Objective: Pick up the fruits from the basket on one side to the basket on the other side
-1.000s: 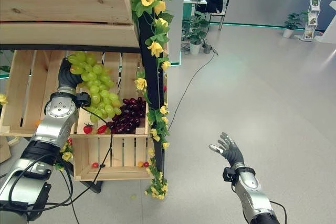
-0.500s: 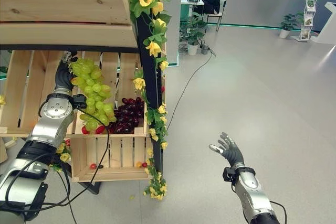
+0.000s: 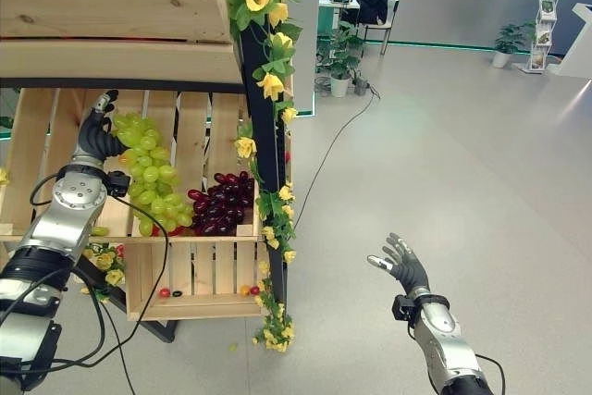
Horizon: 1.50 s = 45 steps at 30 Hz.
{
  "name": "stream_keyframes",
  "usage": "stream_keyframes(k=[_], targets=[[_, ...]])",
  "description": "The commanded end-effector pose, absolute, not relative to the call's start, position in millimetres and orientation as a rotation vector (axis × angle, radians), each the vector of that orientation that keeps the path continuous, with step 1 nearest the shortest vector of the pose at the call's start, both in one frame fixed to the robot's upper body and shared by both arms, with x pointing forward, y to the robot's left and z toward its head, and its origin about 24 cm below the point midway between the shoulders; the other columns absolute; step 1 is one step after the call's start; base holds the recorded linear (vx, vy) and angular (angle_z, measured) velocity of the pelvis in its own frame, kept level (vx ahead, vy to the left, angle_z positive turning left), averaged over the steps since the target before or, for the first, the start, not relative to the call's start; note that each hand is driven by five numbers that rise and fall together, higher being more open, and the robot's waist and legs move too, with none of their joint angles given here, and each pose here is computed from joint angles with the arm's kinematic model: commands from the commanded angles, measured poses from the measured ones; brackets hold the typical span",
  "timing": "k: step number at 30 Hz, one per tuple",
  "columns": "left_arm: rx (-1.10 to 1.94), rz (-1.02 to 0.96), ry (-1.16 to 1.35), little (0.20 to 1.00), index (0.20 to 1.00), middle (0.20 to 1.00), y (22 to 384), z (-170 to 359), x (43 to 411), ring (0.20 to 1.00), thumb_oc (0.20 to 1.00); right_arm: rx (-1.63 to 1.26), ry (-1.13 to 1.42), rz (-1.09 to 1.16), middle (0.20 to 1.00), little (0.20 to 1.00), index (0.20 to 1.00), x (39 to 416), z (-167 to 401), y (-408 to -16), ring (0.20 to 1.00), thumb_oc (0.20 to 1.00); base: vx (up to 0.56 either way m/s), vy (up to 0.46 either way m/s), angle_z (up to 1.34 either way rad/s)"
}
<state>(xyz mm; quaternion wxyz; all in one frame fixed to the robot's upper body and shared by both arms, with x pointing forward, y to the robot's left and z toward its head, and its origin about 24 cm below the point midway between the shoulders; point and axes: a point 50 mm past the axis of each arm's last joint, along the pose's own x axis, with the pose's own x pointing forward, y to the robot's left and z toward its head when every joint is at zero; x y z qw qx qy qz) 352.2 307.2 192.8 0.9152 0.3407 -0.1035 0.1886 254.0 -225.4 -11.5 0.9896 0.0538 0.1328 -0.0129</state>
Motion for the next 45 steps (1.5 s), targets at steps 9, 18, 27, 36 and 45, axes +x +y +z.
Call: stream_keyframes(k=[9, 18, 27, 36, 45], targets=[[1.004, 0.796, -0.009, 1.0, 1.0, 1.0, 429.1, 233.6, 288.4, 1.0, 1.0, 0.031, 0.119, 0.034, 1.0, 1.0, 1.0, 260.4, 17.5, -231.4, 1.0, 1.0, 0.0, -0.002, -0.01], [1.195, 0.933, 0.211, 1.0, 1.0, 1.0, 480.7, 228.3, 228.4, 1.0, 1.0, 0.036, 0.119, 0.036, 1.0, 1.0, 1.0, 249.7, 13.4, -235.9, 1.0, 1.0, 0.01, -0.002, -0.06], [0.985, 0.894, -0.031, 1.0, 1.0, 1.0, 453.3, 226.7, 248.0, 1.0, 1.0, 0.061, 0.128, 0.015, 1.0, 1.0, 1.0, 250.0, 9.5, -233.9, 1.0, 1.0, -0.01, -0.003, 0.03], [0.73, 0.776, -0.276, 1.0, 1.0, 1.0, 412.9, 222.1, 265.3, 1.0, 1.0, 0.081, 0.127, -0.008, 1.0, 1.0, 1.0, 252.6, 9.2, -233.9, 1.0, 1.0, -0.01, 0.001, 0.02], [0.273, 0.533, -0.535, 1.0, 1.0, 1.0, 346.8, 184.1, 244.7, 1.0, 1.0, 0.114, 0.101, -0.068, 1.0, 1.0, 1.0, 251.8, 12.4, -241.1, 1.0, 1.0, -0.01, -0.004, 0.05]])
